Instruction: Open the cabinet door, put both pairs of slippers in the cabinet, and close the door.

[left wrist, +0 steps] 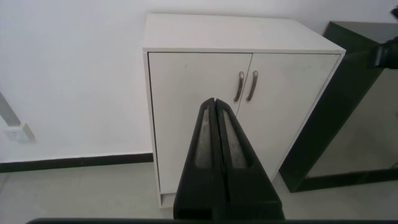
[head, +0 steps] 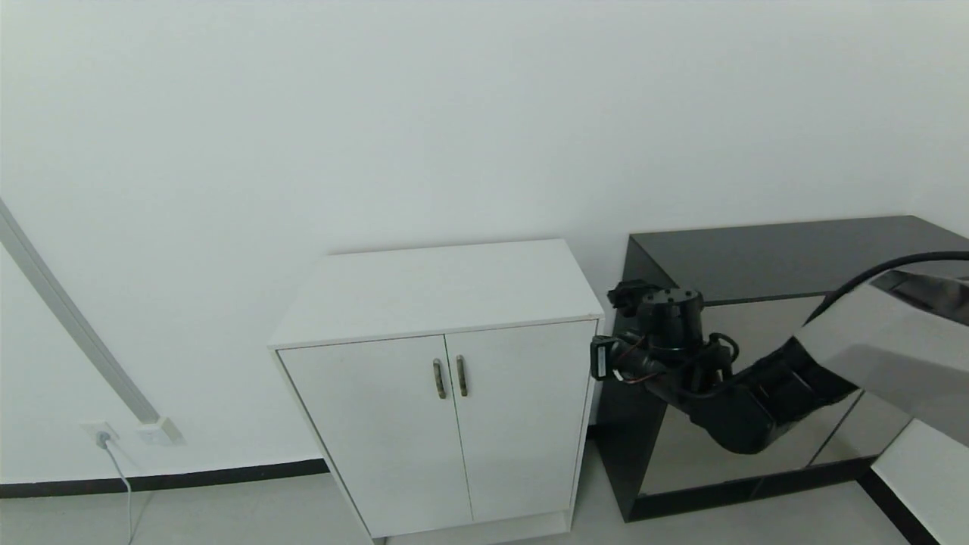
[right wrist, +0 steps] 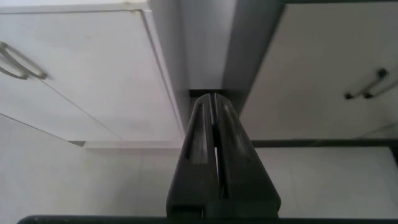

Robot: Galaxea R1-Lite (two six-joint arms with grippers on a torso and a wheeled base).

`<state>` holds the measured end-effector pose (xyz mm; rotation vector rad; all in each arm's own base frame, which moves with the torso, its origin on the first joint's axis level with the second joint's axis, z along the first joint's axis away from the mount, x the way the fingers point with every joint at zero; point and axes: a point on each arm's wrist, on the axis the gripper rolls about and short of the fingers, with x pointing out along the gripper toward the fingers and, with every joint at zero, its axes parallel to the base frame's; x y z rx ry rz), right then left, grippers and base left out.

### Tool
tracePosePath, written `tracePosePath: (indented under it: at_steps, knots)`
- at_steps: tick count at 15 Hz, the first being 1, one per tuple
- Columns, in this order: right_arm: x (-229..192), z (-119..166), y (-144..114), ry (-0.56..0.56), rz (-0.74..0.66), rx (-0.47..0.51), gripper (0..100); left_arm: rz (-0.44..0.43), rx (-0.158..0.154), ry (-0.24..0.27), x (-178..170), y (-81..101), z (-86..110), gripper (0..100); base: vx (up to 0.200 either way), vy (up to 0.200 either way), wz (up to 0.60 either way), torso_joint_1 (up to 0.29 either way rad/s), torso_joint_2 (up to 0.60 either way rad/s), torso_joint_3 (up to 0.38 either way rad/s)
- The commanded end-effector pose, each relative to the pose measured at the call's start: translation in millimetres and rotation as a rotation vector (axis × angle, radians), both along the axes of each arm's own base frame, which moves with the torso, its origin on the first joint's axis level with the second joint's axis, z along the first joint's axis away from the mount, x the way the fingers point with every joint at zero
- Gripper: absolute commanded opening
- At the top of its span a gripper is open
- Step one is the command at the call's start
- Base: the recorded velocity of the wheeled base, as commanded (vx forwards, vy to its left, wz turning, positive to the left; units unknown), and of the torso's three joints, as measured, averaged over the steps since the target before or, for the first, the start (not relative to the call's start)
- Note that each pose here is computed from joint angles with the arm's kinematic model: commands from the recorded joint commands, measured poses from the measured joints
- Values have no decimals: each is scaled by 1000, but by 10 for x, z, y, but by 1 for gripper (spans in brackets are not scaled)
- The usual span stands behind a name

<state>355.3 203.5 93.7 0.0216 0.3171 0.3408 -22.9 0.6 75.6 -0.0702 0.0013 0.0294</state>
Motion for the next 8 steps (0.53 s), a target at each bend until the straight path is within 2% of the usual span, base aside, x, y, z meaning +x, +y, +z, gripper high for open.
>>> tracePosePath:
  at_steps: [1,8]
  knots:
    - [-250,315,-388,-47,-55,25,0,1,0,-1,-1,0,-1,0,0,0,0,0,0,0]
    - [-816,451,-1155,-24,-194,-25,0,1,0,-1,-1,0,-1,0,0,0,0,0,0,0]
